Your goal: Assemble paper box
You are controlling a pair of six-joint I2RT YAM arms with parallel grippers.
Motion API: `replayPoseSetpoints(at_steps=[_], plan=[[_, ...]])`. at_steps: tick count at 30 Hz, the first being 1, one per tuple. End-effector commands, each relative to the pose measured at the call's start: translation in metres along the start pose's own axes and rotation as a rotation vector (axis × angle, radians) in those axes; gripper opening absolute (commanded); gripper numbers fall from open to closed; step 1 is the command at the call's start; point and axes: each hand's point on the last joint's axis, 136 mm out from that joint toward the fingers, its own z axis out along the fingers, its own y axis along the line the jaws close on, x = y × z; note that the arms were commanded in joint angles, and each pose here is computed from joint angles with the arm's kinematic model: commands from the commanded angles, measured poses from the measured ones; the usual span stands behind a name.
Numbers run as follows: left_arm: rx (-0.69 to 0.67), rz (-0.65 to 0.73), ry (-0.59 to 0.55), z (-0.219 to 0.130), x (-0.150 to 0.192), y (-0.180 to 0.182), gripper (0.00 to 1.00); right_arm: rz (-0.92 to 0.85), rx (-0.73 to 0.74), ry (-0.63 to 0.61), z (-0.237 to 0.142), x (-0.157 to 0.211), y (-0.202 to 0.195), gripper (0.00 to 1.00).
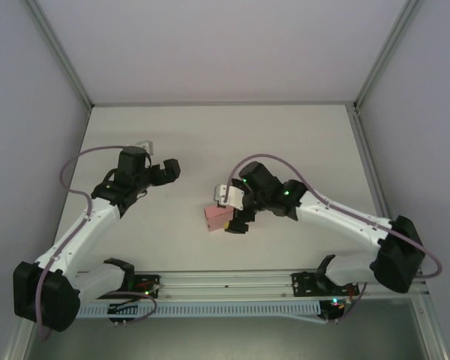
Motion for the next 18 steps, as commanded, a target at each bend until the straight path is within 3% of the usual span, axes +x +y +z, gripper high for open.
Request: replayPoseSetpoints(at_steps=[1,9,14,18], plan=[[0.041,0.058,0.017,0.002,0.003,-0.005,1.00,-0.151,-0.144,0.174,0.010,0.026,0.013,1.00],[0.024,0.065,-0.002,-0.003,0.001,0.001,1.00,-0.167,-0.222,0.491,0.053,0.066,-0.011,0.96],[0.008,0.069,-0.004,-0.003,0.001,0.005,1.00,-0.153,-0.280,0.569,0.067,0.078,-0.010,0.83],[0.009,0.072,-0.003,-0.003,0.002,0.005,1.00,-0.146,-0.240,0.587,0.072,0.083,-0.016,0.78]])
